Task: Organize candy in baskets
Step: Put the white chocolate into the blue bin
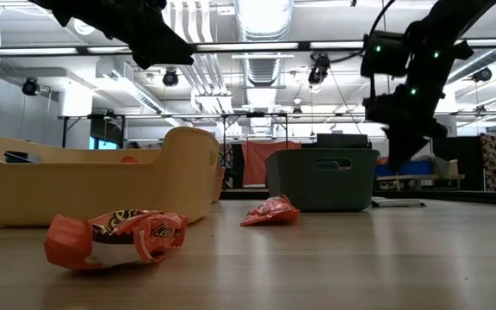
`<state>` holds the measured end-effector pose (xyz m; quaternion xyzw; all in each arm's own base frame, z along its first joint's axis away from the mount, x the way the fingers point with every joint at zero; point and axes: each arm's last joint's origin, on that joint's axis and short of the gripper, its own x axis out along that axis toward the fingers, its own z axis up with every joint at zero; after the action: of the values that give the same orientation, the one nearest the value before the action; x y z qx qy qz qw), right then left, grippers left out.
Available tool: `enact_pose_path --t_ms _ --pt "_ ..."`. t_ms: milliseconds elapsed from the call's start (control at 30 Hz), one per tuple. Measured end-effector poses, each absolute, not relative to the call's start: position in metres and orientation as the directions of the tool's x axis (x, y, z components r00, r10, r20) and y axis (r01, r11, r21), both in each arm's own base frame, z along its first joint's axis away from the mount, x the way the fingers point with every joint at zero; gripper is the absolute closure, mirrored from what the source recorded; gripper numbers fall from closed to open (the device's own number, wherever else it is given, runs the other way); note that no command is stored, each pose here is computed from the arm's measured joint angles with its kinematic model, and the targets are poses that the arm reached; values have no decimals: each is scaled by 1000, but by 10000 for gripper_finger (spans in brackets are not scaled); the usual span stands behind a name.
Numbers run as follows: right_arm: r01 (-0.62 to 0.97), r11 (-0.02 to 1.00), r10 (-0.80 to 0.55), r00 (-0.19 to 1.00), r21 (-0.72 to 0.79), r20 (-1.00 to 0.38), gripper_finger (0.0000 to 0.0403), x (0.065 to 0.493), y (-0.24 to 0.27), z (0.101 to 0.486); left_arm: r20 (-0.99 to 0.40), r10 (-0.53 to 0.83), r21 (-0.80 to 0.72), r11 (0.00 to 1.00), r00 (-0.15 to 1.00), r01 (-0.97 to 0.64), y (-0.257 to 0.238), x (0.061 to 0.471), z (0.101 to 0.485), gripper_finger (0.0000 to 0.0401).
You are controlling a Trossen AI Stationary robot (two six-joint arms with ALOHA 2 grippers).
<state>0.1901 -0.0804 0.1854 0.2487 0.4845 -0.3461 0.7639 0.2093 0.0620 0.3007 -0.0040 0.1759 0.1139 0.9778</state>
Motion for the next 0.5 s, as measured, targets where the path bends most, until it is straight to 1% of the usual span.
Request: enact_pose_path --t_ms 67,133,333,500 --pt "810 585 -298 258 38 -919 394 191 -81 179 -345 221 29 974 912 -225 62 209 301 241" --pt "831 554 -295 248 47 -923 394 193 -82 174 -344 221 26 974 912 -226 62 209 301 241" --pt "846 530 -300 252 59 -920 394 197 -84 156 -347 220 21 974 912 -227 62 209 300 241" --pt "860 505 -311 259 72 -914 394 190 -81 141 -352 211 16 975 912 -220 62 209 300 241"
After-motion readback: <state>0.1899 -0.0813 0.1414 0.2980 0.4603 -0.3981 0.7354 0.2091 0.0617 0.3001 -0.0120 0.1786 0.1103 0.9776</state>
